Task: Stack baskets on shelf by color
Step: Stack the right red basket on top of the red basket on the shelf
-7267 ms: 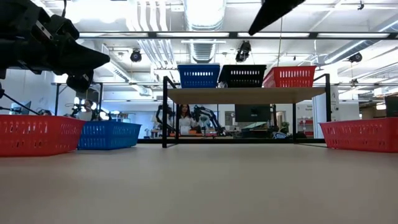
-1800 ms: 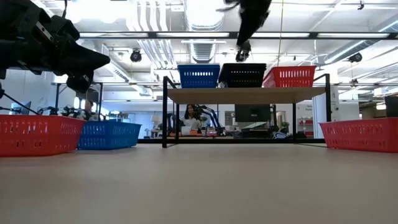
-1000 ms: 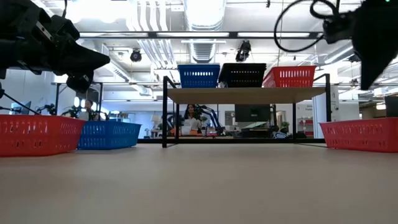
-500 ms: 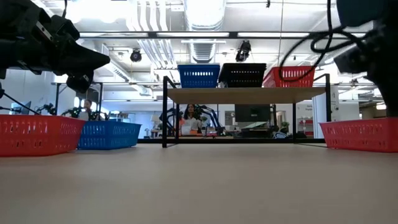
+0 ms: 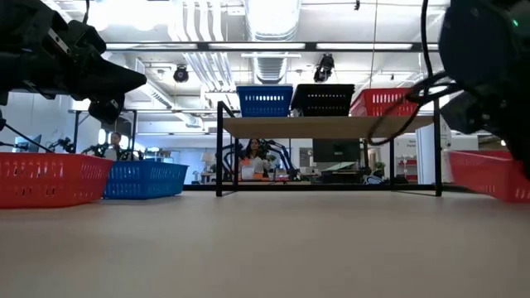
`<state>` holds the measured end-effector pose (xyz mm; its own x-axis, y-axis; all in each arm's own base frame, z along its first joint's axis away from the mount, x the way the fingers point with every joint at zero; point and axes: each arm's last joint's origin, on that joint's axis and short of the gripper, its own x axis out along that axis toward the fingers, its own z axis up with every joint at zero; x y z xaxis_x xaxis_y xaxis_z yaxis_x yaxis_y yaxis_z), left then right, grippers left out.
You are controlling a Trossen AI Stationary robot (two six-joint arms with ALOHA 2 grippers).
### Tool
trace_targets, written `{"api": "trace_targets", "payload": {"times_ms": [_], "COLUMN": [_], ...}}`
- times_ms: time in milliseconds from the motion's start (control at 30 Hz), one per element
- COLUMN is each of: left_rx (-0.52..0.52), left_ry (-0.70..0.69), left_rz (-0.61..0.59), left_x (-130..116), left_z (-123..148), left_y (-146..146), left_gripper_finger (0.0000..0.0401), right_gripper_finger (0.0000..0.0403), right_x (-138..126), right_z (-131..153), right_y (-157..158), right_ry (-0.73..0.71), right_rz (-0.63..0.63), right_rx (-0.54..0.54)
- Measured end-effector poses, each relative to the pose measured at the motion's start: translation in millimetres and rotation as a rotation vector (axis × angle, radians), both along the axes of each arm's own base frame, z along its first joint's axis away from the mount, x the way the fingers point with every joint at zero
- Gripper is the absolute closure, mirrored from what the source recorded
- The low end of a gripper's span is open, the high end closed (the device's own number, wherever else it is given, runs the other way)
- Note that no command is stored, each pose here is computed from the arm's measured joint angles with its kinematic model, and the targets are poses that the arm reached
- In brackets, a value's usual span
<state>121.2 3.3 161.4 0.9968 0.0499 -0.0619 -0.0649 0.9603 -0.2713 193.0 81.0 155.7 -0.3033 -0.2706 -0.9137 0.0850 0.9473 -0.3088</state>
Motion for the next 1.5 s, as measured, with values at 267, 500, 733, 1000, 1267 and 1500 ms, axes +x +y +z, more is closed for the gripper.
{"api": "trace_targets", "payload": {"times_ms": [267, 500, 733, 1000, 1267, 1500], "left_rx": [0.0, 0.0, 0.0, 0.0, 0.0, 0.0], "left_ry": [0.0, 0.0, 0.0, 0.0, 0.0, 0.0], "left_rz": [0.0, 0.0, 0.0, 0.0, 0.0, 0.0], "left_x": [0, 0, 0, 0, 0, 0], "left_z": [0, 0, 0, 0, 0, 0], "left_y": [0, 0, 0, 0, 0, 0], "left_gripper_finger": [0.0401, 0.0401, 0.0401, 0.0401, 0.0401, 0.0401], "right_gripper_finger": [0.0394, 0.0394, 0.0394, 0.0394, 0.0394, 0.0394], "right_x": [32, 56, 59, 61, 69, 65], "right_z": [40, 113, 175, 219, 218, 211], "right_y": [27, 55, 49, 8, -77, -128], "right_ry": [-0.271, -0.534, -0.661, -0.684, -0.477, -0.399], "right_rz": [0.036, 0.169, 0.279, 0.342, 0.26, 0.161], "right_rx": [0.153, 0.196, -0.029, -0.408, -0.347, -0.242]}}
